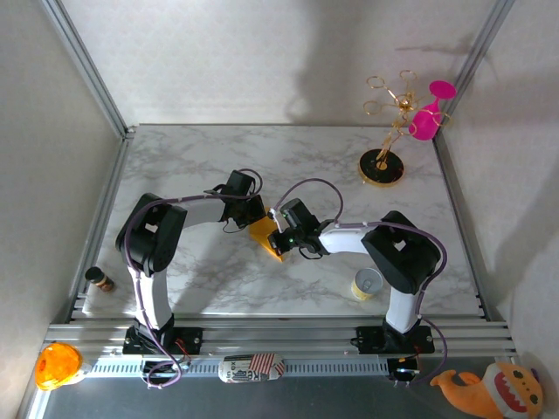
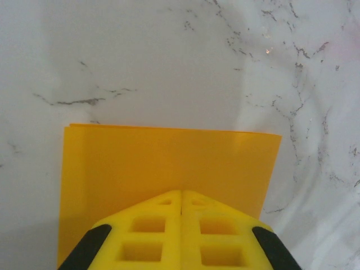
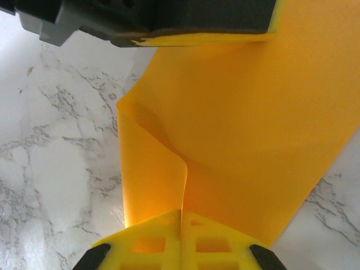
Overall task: Fold a paper plane with a square sheet of paper (pick it up from the middle)
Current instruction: Third fold the triangle at the center of the table.
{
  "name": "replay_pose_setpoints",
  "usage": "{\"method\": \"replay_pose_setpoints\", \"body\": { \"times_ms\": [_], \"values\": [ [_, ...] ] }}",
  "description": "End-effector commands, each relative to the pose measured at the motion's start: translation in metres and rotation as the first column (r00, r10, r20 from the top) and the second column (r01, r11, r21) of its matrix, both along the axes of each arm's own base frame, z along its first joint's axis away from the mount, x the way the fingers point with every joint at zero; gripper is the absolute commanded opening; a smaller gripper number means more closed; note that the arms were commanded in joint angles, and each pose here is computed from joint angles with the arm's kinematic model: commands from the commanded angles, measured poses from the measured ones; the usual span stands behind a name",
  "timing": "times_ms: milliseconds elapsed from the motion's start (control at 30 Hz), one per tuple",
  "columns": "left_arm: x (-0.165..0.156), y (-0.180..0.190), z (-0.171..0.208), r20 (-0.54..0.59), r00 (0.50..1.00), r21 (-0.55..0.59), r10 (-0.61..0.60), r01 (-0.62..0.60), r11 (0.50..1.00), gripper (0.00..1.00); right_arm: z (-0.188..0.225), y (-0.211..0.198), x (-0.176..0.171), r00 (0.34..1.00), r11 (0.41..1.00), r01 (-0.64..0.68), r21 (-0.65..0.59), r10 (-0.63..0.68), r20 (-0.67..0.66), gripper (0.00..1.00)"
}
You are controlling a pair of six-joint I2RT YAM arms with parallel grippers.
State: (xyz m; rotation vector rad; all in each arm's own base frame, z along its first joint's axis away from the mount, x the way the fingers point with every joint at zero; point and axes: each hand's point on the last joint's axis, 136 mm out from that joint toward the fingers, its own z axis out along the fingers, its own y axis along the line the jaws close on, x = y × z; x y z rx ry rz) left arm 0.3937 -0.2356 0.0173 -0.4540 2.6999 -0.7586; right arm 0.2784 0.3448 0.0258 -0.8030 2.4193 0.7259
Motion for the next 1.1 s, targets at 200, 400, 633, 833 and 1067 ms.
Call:
{"method": "replay_pose_setpoints", "body": {
  "times_ms": [200,400,633,833,1067],
  "values": [
    [-0.023,0.002,-0.030,-0.097,0.995,0.050,-0.023,0.028,0.998,0.03,-0.008,-0.004,0.007,0.999,0.998,0.034,-0.044,-0.034,-0.013,0.06],
    [-0.023,0.002,-0.030,-0.098,0.995,0.051,-0.020,0.025,0.998,0.03,-0.002,-0.005,0.008,0.999,0.999,0.037,-0.038,-0.037,0.004,0.06],
    [-0.023,0.003,-0.031,-0.098,0.995,0.053,-0.019,0.024,0.998,0.03,0.006,-0.004,0.008,0.999,0.999,0.033,-0.016,-0.033,0.014,0.06],
    [-0.024,0.003,-0.033,-0.103,0.994,0.054,-0.020,0.026,0.998,0.03,0.012,-0.005,0.008,0.999,0.999,0.039,-0.003,-0.039,0.038,0.06],
    [-0.023,0.003,-0.031,-0.099,0.995,0.052,-0.019,0.025,0.998,0.03,0.003,-0.006,0.007,0.999,0.999,0.039,-0.015,-0.039,0.020,0.06]
  ]
}}
